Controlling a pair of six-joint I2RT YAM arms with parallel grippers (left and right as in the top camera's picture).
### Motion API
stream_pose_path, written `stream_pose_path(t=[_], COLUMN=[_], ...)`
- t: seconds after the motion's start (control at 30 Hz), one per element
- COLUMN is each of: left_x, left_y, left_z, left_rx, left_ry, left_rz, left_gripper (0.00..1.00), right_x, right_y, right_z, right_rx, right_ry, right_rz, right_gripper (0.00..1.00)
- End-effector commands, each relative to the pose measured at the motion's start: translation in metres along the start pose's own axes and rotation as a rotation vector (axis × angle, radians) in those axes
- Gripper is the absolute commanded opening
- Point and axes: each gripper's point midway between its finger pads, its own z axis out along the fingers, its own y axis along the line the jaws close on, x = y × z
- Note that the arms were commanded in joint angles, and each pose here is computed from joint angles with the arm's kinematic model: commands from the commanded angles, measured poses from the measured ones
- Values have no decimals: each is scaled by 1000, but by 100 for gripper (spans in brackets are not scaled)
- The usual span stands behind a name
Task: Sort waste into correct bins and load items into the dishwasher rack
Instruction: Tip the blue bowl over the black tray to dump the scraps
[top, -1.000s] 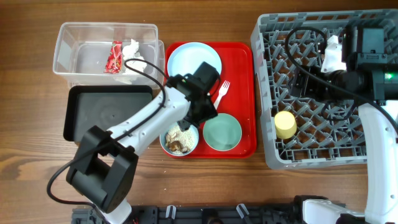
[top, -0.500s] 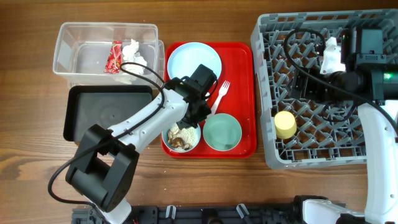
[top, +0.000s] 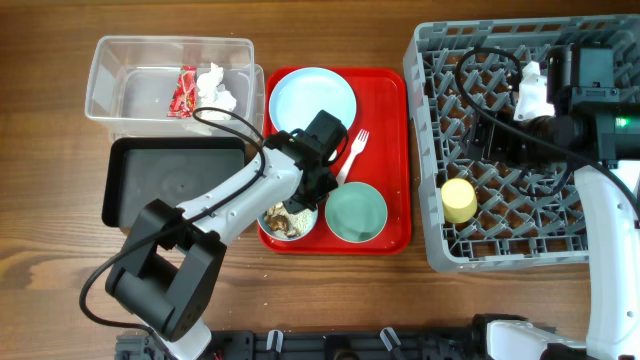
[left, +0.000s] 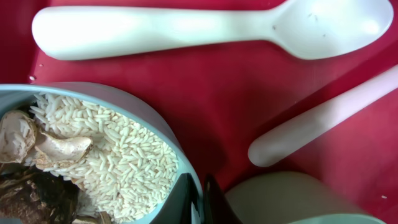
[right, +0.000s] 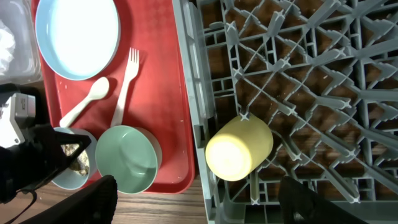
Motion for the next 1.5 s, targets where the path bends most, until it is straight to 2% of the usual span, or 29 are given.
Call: stream_pose_path(t=[0.0,0.13,0.33,0.53,0.6,0.7,0.93,1.13,1.47], left_x=[6,6,-5,-23,-36,-58,-106,-125,-148], left_y=[1,-13,-37,-29,-12,18,75,113,155], left_z=[6,-13,-73,-122,-132,-135,-152,-156,-118], left_rx=[-4,72,226,394,425,422,599,805,1016], left_ry=[35,72,37,41,43,47,32,33,88], left_rz=[5,82,268,341,365,330,317,269,74], left_gripper=[4,4,4,4,4,4,4,4,4], right_x=[2,2,1,1,0,0,0,0,0], right_y=[2,2,1,1,1,1,1,1,2], right_z=[5,5,5,5,5,5,5,4,5], right_rx=[-8,-8,-6,-6,-6,-6,-7,-7,-7], right_ry=[19,19,14,14,10,10,11,11,10], right_rz=[-21,-21,-23,-23,-23,-23,-21,-20,-20], right_gripper=[85,85,85,85,85,85,85,85,85])
